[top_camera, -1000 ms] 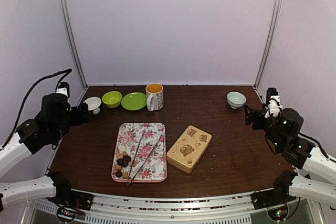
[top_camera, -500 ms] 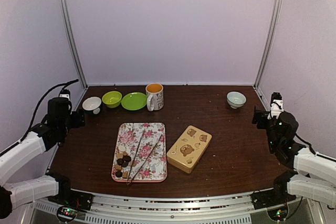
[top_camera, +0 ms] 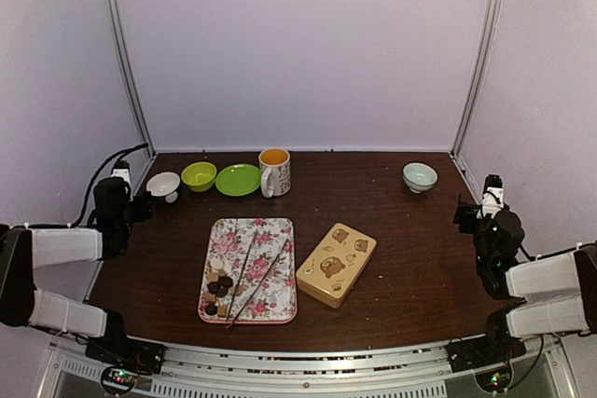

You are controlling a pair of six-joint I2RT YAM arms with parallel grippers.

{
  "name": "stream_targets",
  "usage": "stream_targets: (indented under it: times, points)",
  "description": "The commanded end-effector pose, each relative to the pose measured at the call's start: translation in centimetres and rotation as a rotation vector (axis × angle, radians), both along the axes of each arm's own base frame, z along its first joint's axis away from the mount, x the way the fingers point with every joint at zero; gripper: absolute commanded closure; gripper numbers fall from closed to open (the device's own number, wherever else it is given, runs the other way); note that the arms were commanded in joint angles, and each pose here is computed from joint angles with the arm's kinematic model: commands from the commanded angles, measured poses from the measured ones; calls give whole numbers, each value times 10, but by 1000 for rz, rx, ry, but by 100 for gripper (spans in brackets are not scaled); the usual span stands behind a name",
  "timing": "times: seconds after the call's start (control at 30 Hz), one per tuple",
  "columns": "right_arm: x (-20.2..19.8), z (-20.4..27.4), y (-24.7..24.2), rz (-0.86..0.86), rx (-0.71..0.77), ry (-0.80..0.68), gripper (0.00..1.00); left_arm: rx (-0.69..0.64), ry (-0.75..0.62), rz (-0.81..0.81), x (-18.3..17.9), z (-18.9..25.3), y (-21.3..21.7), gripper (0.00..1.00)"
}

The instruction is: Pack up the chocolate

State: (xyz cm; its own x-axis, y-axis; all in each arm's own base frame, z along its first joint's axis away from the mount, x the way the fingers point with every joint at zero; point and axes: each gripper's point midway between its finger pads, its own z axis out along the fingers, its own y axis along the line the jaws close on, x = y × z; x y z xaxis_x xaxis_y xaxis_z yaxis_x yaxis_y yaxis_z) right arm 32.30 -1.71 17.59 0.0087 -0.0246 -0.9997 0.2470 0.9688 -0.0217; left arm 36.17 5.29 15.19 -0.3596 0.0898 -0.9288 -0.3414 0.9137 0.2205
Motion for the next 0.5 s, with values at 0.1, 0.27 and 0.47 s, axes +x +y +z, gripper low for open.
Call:
stream_targets:
  times: [0.1, 0.27, 0.47]
  points:
    - [9, 19, -2, 40, 42, -114, 15, 42, -181, -153, 28, 28, -12, 2]
    - [13, 11, -1, 63, 38, -132, 10, 4, -205, -230, 30, 14, -15, 2]
    - [48, -3, 14, 145, 16, 34, 0, 22, -219, -315, 30, 13, -29, 2]
